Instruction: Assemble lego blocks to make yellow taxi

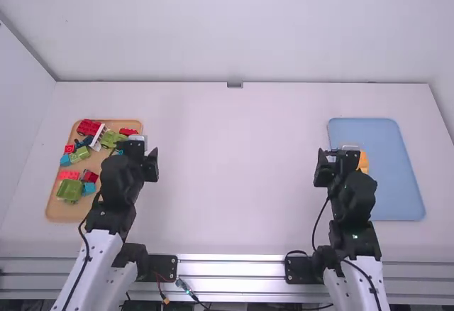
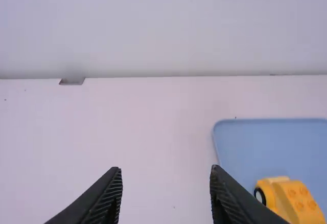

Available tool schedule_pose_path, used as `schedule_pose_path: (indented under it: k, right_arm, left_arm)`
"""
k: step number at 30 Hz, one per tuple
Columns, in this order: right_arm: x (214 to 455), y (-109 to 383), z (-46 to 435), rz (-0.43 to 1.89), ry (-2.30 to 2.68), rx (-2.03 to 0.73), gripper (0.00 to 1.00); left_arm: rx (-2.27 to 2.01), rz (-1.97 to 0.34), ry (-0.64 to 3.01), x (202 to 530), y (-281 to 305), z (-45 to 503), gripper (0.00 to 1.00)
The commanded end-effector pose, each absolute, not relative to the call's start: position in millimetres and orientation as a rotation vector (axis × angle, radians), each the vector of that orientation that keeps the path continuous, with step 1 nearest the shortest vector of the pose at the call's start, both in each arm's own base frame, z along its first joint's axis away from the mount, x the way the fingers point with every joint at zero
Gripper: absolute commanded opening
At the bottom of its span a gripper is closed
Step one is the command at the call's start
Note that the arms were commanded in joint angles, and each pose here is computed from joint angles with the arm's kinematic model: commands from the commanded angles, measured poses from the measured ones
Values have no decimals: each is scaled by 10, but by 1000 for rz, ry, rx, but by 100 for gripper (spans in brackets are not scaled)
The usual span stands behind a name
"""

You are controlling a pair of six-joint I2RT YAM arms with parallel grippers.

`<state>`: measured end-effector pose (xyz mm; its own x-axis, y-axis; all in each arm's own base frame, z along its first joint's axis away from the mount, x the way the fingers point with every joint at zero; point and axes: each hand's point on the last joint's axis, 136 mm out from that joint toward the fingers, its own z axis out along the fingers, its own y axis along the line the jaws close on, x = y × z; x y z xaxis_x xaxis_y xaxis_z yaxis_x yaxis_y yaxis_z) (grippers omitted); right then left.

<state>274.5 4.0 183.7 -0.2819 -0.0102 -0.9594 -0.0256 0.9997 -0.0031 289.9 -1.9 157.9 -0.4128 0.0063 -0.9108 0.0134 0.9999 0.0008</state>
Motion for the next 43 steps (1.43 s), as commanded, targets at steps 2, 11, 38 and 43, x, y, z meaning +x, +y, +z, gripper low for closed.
schedule_pose_path:
  k: [2,11,38,43]
  right_arm:
    - [2665,28,1672,15,1855,-11,37]
    - [2511,28,1219,15,1855,-11,19]
    - [2455,28,1477,13,1676,-12,0]
    - [2455,28,1477,13,1676,-12,0]
  left_arm:
    - [0,0,1988,2785,0,1447,39]
    - [0,0,1988,2533,0,986,19]
    - [0,0,1698,2462,0,1428,0]
    - [0,0,1676,2455,0,1477,0]
